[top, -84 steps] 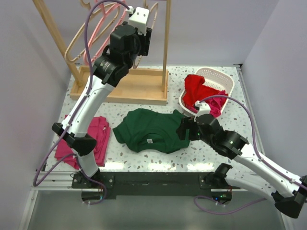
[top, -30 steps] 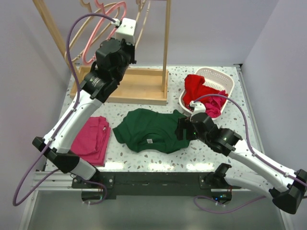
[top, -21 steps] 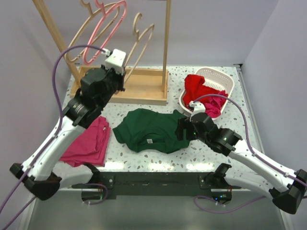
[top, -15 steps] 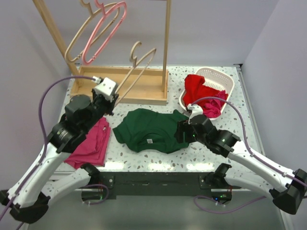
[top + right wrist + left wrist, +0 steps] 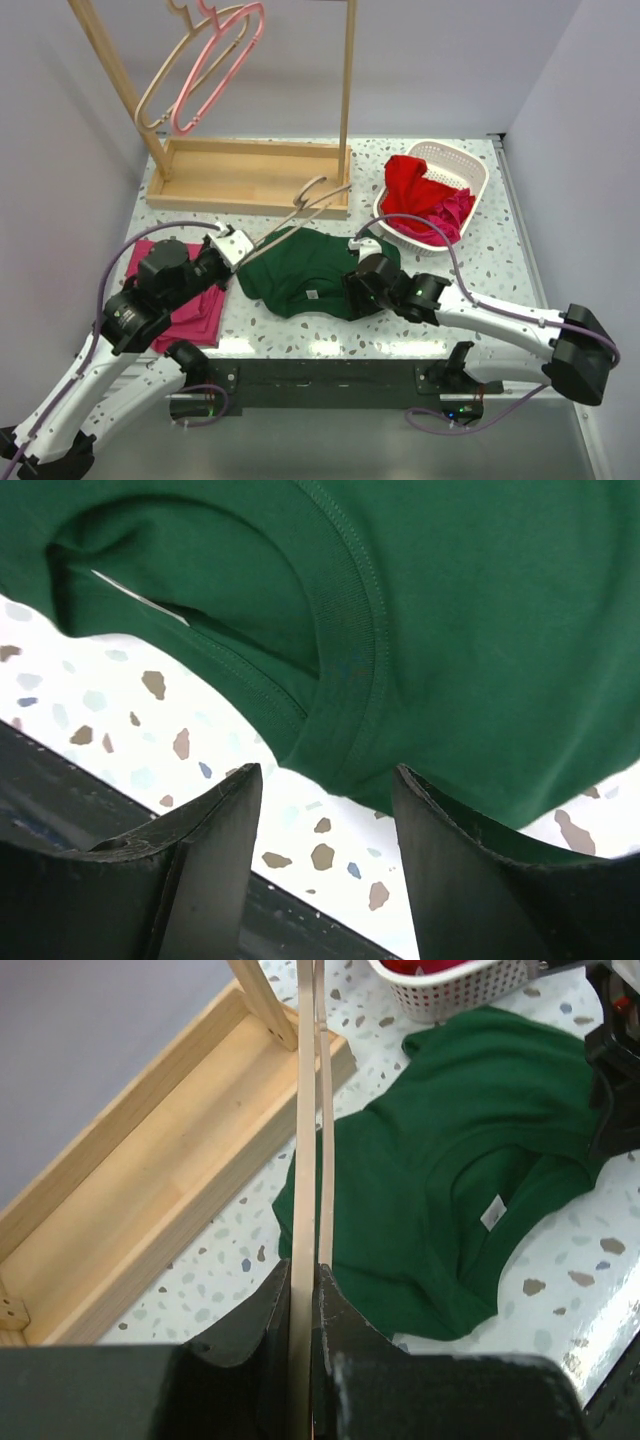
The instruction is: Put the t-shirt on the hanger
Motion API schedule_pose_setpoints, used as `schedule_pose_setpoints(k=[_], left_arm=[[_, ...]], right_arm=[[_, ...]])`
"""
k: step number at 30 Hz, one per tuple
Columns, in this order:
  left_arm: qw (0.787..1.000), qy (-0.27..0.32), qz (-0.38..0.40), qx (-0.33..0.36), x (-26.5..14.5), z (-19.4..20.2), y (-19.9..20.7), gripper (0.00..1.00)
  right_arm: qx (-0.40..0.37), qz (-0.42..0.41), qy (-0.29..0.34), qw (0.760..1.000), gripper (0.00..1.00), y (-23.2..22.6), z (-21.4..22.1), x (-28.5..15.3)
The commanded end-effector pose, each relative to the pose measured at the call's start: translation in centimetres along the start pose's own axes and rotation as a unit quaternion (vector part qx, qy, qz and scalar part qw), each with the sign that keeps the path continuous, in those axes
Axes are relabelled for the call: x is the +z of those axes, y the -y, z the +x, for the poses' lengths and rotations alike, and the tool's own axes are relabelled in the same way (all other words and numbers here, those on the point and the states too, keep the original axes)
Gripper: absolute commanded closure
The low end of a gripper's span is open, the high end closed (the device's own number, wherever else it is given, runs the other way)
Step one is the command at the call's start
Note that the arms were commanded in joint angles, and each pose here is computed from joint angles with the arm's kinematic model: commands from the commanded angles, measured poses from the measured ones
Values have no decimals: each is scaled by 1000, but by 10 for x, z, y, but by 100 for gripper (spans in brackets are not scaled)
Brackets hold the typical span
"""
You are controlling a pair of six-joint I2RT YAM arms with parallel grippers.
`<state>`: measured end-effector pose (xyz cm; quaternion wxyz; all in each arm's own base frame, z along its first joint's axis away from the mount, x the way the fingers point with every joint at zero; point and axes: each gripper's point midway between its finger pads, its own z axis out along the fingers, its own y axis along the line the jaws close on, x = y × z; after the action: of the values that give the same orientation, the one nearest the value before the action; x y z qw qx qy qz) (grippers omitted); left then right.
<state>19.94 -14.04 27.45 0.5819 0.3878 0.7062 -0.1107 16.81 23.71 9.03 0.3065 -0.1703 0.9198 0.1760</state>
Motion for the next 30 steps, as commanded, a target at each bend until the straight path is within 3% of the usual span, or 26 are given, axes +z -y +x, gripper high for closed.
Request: schedule_pose_setpoints(k=[1,8,12,26,28,30], left_arm=[[999,11,16,48,-9,2,4,100],[998,-8,32,55,-36,2,9,100],[997,9,50,56,-56,-4,17,100],[994,10,80,69,-81,14,34,100],[995,-2,76,71,-79,19,32,100],[995,-15,64,73,-79,24,28,100]], right_arm=[[1,11,39,999,42,-8,-25,7],[-5,12,33,999,42,-12,-21,22],[-10,30,34,999,43,-7,-22,25],[-6,103,49,993,85,17,-33,19],[-7,94,50,994,72,13,-34,19],[-8,76,46,996,66,6,-32,20]])
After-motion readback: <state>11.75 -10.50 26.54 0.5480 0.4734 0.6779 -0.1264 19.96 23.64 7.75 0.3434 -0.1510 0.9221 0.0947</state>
